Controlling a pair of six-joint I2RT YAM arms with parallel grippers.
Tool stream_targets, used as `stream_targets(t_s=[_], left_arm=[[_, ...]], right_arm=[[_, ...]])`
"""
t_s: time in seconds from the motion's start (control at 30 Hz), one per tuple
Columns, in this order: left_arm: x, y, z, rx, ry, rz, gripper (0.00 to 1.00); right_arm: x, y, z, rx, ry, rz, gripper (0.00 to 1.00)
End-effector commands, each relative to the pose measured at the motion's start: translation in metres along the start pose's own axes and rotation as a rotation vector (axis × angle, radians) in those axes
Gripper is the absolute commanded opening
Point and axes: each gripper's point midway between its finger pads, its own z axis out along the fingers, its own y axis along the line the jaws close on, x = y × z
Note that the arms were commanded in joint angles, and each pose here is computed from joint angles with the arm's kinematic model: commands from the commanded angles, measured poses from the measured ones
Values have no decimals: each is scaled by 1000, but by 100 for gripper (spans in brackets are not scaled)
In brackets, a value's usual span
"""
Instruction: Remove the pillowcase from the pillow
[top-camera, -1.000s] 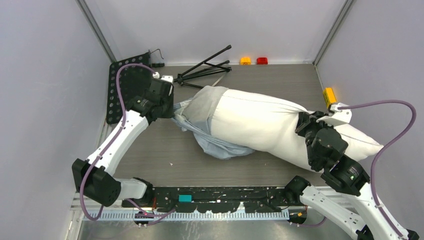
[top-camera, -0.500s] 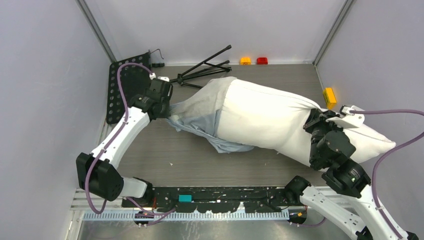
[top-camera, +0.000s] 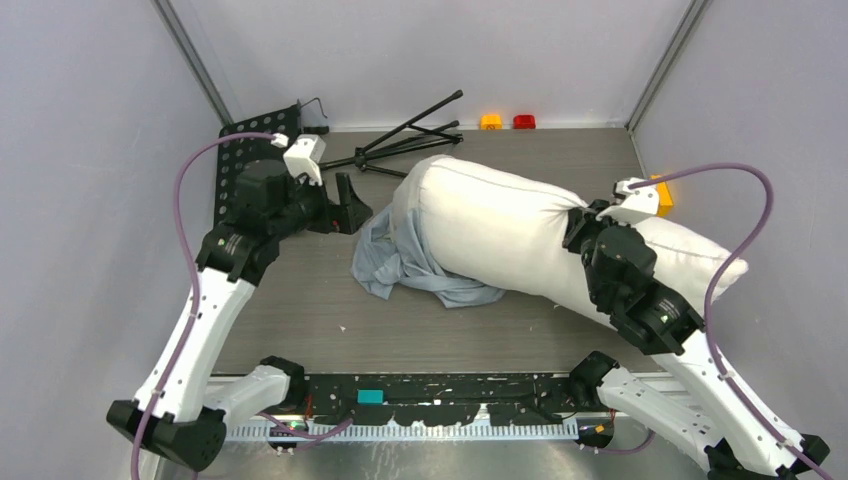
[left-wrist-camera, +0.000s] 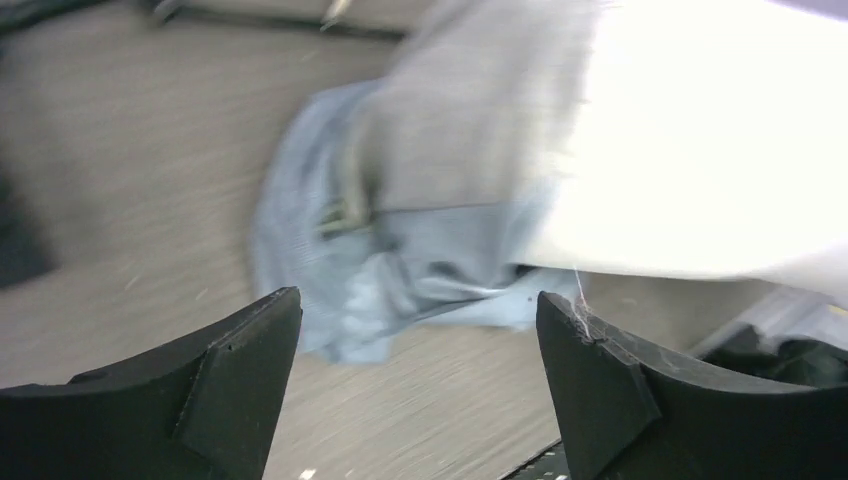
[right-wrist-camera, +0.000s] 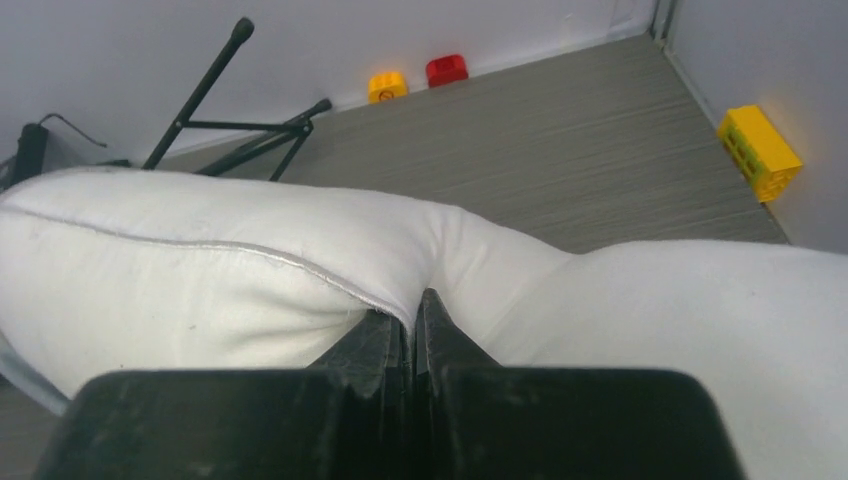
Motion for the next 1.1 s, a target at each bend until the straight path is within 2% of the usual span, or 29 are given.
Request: stream_targets(t_s=[0.0,0.17,0.33,0.43,0.67,0.93,1.0,1.07], left_arm=[[-28,-81,-24,444,-110,23,90],[-13,-85,-7,423,-70,61,85],[-18,-72,23,295,-83,73,69],[-24,-63,42,236,-88,65,69],[-40,-63,76,213,-100,77,69],[-49,-71,105,249,-84,98,69],[-50,-68,113,230,-78,97,62],[-51,-58,119,169,-77,87,41]], right_arm=[[-44,36,-3,-140,-92,212,0],[-44,41,-3,-161,-86,213,0],[-47,42,-6,-179,-90,212,0],[-46,42,-8,-187,-84,208,0],[-42,40,-11,-194,-70,215,0],[-39,42,-10,-198,-64,214,0],[-39,41,-10,-195,-63,211,0],[-39,40,-10,-189,-66,208,0]])
